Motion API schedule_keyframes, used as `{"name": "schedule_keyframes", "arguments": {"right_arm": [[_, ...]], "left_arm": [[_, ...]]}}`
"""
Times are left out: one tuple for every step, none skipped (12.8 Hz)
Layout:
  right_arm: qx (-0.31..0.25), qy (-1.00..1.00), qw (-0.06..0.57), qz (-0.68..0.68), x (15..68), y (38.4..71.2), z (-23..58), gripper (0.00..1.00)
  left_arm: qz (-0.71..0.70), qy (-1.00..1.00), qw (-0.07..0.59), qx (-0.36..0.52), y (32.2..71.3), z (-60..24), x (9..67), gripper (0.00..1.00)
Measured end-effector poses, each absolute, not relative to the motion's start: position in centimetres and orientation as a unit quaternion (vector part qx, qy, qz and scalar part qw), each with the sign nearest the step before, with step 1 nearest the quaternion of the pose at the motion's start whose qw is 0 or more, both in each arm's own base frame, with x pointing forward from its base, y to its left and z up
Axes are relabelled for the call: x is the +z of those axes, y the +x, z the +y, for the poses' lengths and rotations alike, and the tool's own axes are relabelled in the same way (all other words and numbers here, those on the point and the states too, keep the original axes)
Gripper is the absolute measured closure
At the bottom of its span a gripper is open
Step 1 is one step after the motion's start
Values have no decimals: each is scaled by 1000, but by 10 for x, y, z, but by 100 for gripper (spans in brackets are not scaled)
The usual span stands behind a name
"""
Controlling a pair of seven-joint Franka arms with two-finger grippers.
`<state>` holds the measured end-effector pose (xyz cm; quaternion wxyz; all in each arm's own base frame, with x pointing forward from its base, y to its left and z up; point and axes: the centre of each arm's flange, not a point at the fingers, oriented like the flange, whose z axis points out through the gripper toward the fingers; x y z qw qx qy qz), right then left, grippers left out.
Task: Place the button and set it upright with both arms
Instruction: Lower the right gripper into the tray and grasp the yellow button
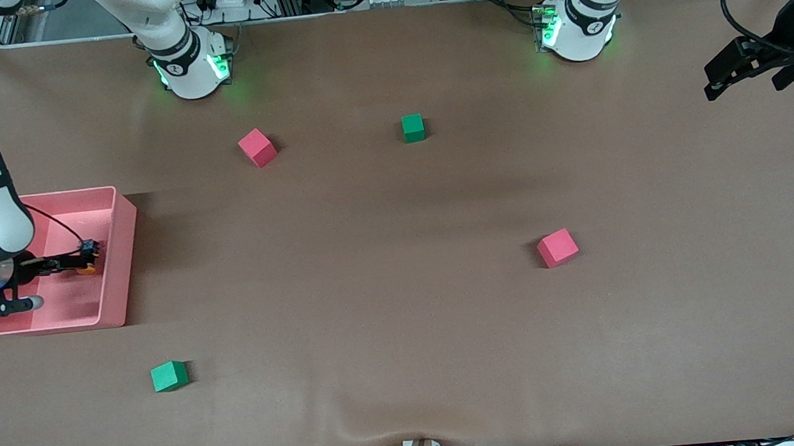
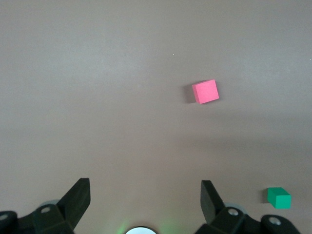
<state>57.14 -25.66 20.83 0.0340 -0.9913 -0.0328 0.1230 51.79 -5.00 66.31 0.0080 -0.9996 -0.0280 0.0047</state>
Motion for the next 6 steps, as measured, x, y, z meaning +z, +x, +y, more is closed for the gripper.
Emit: {"name": "schedule_keyframes", "arguments": {"right_arm": [[127,-991,36,-33,203,570,-255,0],[129,-990,38,-34,201,568,-254,0],[131,-990,38,-34,199,567,-254,0],[130,-990,38,-33,197,566,-254,0],[129,-990,38,-32,194,563,-254,0],[128,-991,38,-31,190,560,-254,0]], "left_arm": [[-28,-1000,8,5,518,-50,663,0],[-28,-1000,8,5,518,-50,663,0],[-28,-1000,8,5,518,-50,663,0],[-28,-1000,8,5,518,-50,663,0],[-28,-1000,8,5,518,-50,663,0],[-28,-1000,8,5,518,-50,663,0]]}}
